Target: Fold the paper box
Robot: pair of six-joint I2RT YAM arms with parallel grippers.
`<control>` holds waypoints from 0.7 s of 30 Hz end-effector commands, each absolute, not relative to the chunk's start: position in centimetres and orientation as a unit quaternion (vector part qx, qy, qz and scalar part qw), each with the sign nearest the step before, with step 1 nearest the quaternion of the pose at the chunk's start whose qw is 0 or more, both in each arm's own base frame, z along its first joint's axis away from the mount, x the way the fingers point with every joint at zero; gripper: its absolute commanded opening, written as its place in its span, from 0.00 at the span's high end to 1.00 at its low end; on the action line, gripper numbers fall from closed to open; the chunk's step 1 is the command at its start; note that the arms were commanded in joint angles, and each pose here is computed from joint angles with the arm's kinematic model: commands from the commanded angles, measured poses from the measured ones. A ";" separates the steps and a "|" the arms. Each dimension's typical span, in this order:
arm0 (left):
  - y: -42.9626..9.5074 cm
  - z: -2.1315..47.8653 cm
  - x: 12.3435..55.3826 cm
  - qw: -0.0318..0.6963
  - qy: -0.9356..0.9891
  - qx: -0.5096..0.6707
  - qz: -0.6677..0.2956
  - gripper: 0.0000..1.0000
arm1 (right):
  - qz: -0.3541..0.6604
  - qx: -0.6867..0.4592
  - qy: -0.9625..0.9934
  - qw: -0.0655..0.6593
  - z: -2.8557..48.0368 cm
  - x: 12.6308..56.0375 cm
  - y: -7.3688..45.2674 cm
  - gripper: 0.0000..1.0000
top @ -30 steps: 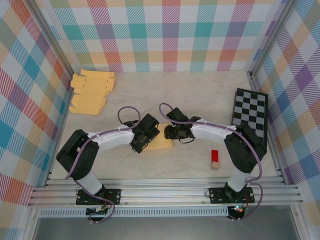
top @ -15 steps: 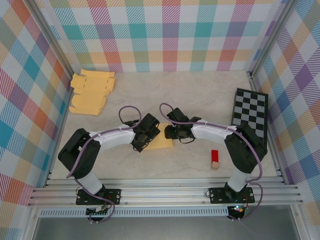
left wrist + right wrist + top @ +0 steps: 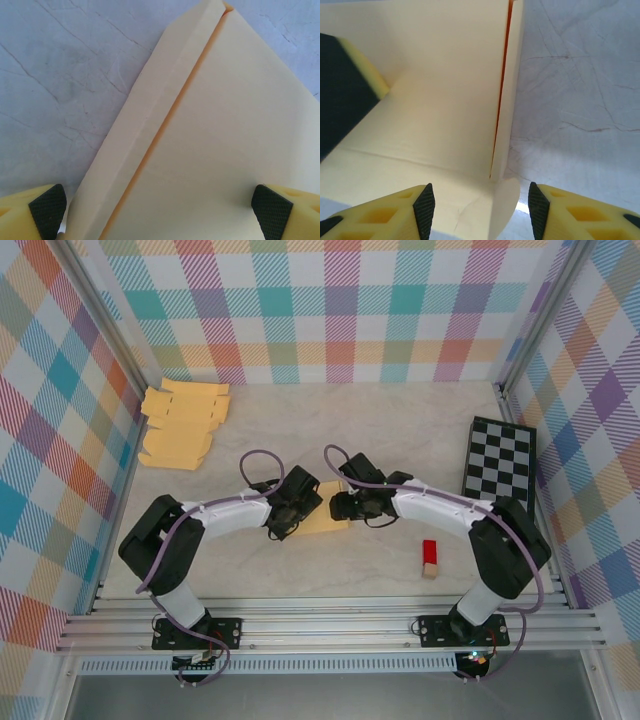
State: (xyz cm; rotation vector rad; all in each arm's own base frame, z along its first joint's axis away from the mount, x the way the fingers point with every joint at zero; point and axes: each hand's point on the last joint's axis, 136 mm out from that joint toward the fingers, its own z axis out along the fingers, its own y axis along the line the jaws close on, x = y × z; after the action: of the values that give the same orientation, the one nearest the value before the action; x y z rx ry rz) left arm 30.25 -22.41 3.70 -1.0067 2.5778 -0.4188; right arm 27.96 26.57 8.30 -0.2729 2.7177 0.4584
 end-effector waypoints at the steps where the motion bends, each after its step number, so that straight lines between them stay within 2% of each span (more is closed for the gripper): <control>1: -18.7 -0.5 27.3 0.130 0.927 -0.350 -0.050 0.02 | 0.169 -0.101 0.961 0.193 10.5 27.9 26.0 0.45; 10: -18.5 -0.6 27.2 0.129 0.927 -0.348 -0.048 0.03 | 0.212 -0.066 0.960 0.170 8.7 28.1 25.6 0.47; 21: -18.2 -1.1 26.8 0.125 0.928 -0.350 -0.042 0.04 | 0.231 -0.051 0.966 0.109 5.7 26.9 26.5 0.54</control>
State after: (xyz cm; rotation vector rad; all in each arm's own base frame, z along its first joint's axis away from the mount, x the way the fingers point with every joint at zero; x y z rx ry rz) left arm 30.49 -22.50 3.58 -0.9936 2.5691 -0.4359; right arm 27.71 25.87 6.50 -0.1691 2.8004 0.6150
